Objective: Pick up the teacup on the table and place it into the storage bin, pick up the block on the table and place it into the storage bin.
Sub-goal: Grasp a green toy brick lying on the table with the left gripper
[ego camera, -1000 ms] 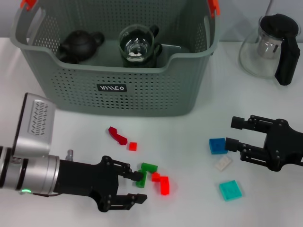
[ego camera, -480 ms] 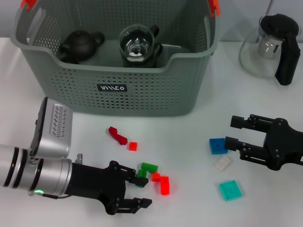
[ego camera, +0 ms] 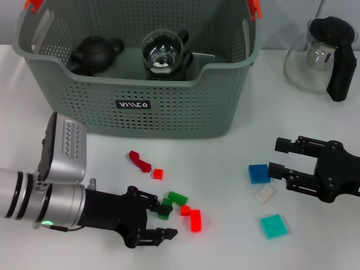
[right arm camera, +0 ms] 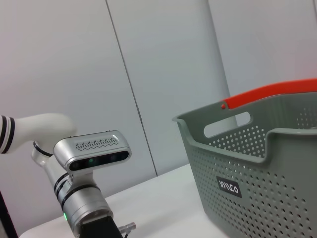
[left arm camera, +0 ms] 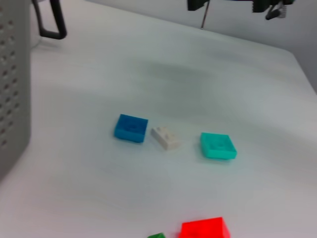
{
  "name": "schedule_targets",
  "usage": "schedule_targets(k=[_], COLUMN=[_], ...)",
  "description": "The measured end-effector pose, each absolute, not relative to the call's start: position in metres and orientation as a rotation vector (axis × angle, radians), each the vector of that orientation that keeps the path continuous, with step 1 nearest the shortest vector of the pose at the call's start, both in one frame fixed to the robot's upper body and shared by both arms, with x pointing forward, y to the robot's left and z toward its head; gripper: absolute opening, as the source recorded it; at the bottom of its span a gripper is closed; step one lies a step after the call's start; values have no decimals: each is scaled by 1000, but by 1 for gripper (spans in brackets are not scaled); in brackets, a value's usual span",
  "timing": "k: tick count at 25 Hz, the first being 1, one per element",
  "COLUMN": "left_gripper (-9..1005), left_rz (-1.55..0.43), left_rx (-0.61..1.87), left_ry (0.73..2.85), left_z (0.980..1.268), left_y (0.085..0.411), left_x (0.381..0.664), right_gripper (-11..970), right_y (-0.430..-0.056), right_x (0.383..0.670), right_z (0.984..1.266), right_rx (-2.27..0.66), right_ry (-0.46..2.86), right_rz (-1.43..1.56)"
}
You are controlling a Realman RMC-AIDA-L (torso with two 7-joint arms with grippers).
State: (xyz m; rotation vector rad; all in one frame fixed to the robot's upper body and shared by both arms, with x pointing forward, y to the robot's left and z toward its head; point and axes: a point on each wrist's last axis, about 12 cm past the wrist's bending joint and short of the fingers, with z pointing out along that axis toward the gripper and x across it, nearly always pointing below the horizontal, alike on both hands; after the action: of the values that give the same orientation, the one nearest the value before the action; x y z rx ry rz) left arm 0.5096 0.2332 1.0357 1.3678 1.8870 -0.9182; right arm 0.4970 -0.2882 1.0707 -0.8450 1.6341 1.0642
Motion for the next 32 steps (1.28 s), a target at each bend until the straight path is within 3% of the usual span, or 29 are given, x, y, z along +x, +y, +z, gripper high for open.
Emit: schedule_targets(k=[17,32], left_gripper=[488,488], left_rz=[-844,-901], left_rx=[1314,1305], left_ry=[1960,1950], left_z=[1048,1053], left_y=[257,254], left_x=[511,511], right_gripper=[666,666], right_y=[-290,-291], right_x=[498,498], right_z=[1072,1073], right_rx=[-842,-840], right_ry=[1633,1630], right_rz=[1060,1059])
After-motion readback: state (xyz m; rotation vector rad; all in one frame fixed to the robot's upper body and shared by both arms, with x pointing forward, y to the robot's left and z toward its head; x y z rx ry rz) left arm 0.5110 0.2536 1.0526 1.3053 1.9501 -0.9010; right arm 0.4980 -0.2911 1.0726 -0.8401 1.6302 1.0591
